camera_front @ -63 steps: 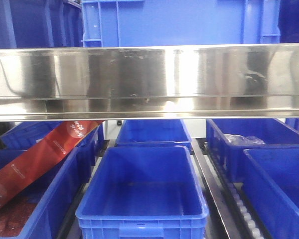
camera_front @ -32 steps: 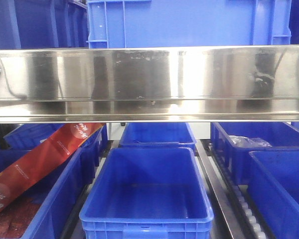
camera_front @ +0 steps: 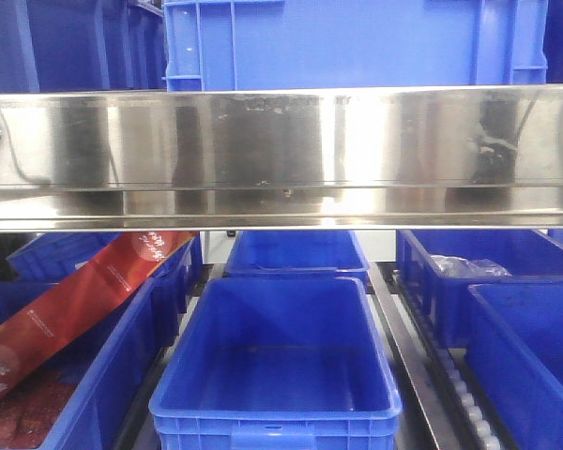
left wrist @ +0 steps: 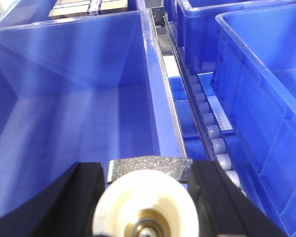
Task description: Place valve from conveyor to right shelf box
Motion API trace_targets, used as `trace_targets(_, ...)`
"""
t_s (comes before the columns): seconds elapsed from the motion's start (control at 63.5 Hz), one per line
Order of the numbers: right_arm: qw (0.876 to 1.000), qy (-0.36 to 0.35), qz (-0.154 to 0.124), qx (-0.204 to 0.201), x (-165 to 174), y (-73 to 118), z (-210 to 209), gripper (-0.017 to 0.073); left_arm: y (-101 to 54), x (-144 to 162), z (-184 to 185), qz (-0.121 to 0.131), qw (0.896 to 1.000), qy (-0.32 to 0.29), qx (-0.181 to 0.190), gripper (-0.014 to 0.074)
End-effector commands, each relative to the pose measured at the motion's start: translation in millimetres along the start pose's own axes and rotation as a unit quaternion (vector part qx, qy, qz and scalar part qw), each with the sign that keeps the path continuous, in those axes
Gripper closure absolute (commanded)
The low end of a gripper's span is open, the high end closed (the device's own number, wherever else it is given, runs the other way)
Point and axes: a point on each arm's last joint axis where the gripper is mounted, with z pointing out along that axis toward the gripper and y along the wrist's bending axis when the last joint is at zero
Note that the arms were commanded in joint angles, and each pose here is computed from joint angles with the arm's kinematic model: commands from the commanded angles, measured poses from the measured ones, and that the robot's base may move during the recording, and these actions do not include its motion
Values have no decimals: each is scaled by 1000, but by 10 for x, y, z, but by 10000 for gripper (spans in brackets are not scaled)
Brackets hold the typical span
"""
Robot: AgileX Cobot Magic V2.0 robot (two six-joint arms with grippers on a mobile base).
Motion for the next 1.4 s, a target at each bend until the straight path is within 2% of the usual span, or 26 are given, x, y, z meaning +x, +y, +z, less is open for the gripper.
trace_targets(0.0, 999, -53, -5, 5, -132, -7, -117, 711, -7, -82, -64, -2, 999, -35, 0, 705)
trace_targets(0.441, 999, -53, -5, 5, -132, -7, -117, 711, -10, -83, -64, -4, 999, -36, 2, 705)
trace_targets(0.536, 998, -56, -5, 5, -137, -7, -118, 711, -7, -118, -67, -4, 998, -55, 0, 705)
trace_targets(0.693, 998, -66, -3, 4, -154, -5, -120, 711, -75, -166, -52, -31, 996, -80, 34, 705)
trace_targets(0.74, 997, -79, 0, 0, -191, 5, -140, 711, -131, -211, -61, -29, 994, -95, 48, 705)
trace_targets(0.819, 995, -104, -3, -8, -275, 55, -187, 711, -326, -320, -75, 16, 990, -121, 75, 705)
trace_targets(0.866, 992, -122, -6, -18, -329, 112, -207, 711, -491, -392, -95, 30, 985, -137, 99, 705)
trace_targets(1.055, 986, -144, -20, -77, -498, 464, -75, 711, -1210, -663, -28, 59, 963, -182, 192, 705)
trace_targets(1.15, 986, -132, -26, -97, -501, 622, 131, 711, -1482, -706, 125, 68, 956, -183, 217, 705)
trace_targets(1.26, 986, -119, -31, -112, -448, 771, 400, 711, -1761, -654, 418, 77, 955, -164, 235, 705)
trace_targets(1.386, 989, -84, -35, -116, -300, 868, 774, 711, -1976, -516, 781, 87, 957, -131, 243, 705)
